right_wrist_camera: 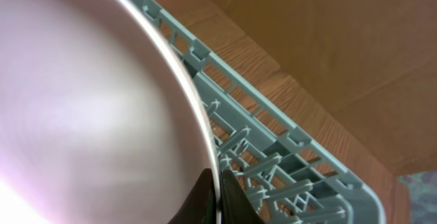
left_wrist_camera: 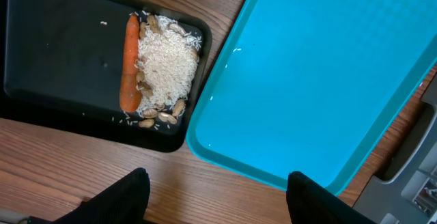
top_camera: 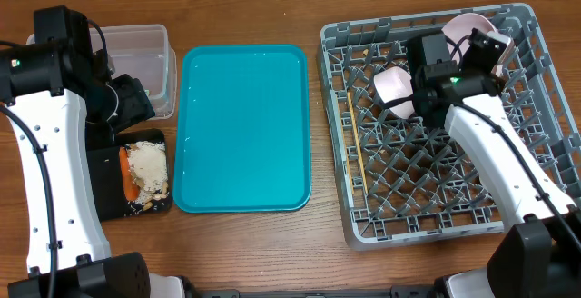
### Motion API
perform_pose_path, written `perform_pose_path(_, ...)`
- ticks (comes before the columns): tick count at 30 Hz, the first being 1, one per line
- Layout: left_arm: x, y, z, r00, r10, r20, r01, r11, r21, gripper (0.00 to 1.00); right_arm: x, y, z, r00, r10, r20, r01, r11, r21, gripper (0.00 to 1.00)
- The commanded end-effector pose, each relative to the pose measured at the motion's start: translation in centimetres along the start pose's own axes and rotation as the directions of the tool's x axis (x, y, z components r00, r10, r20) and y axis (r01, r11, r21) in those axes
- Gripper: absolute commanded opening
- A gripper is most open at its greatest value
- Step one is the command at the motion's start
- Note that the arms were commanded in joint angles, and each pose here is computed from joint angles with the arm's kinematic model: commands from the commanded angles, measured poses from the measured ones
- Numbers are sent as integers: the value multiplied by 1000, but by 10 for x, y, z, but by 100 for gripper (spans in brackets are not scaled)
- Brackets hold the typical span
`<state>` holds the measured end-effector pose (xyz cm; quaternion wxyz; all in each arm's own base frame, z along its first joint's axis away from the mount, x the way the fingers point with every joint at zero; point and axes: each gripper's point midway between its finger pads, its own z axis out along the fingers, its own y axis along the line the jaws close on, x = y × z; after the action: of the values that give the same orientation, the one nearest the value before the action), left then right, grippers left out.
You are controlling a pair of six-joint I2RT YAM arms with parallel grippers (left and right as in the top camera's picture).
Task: Sort waste into correct bins and load items into the dishwasher
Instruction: 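Lift the plate with the right gripper and carry it into the rack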
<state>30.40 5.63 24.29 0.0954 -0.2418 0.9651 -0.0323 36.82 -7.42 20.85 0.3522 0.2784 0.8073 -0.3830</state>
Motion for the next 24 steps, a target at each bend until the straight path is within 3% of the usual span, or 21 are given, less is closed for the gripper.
perform_pose_path(1, -1, -1, 2, 1000, 22, 1, -22, 1000, -9, 67, 15, 5, 3, 1000, -20, -24, 20, 1000, -14, 4)
perform_pose_path(5, -1, -1, 2, 1000, 21, 1, -21, 1000, -8, 67, 9, 5, 1, 1000, -7, 7, 7, 1000, -2, 4)
perform_pose_path(8, -1, -1, 2, 1000, 21, 0, -21, 1000, -8, 67, -16, -3, -6, 993, -1, 121, -8, 997, 71, 4)
perform_pose_path(12, -1, -1, 2, 1000, 21, -3, -21, 1000, -5, 67, -35, 10, -14, 982, -36, 186, 27, 998, 50, 4)
perform_pose_path(15, 0, -1, 2, 1000, 21, -3, -21, 1000, -6, 67, -32, 23, -15, 985, -42, 170, 45, 999, -16, 4)
perform_pose_path(24, 0, -1, 2, 1000, 21, -3, -21, 1000, -5, 67, -31, 35, -9, 978, -107, 180, 109, 994, -2, 4)
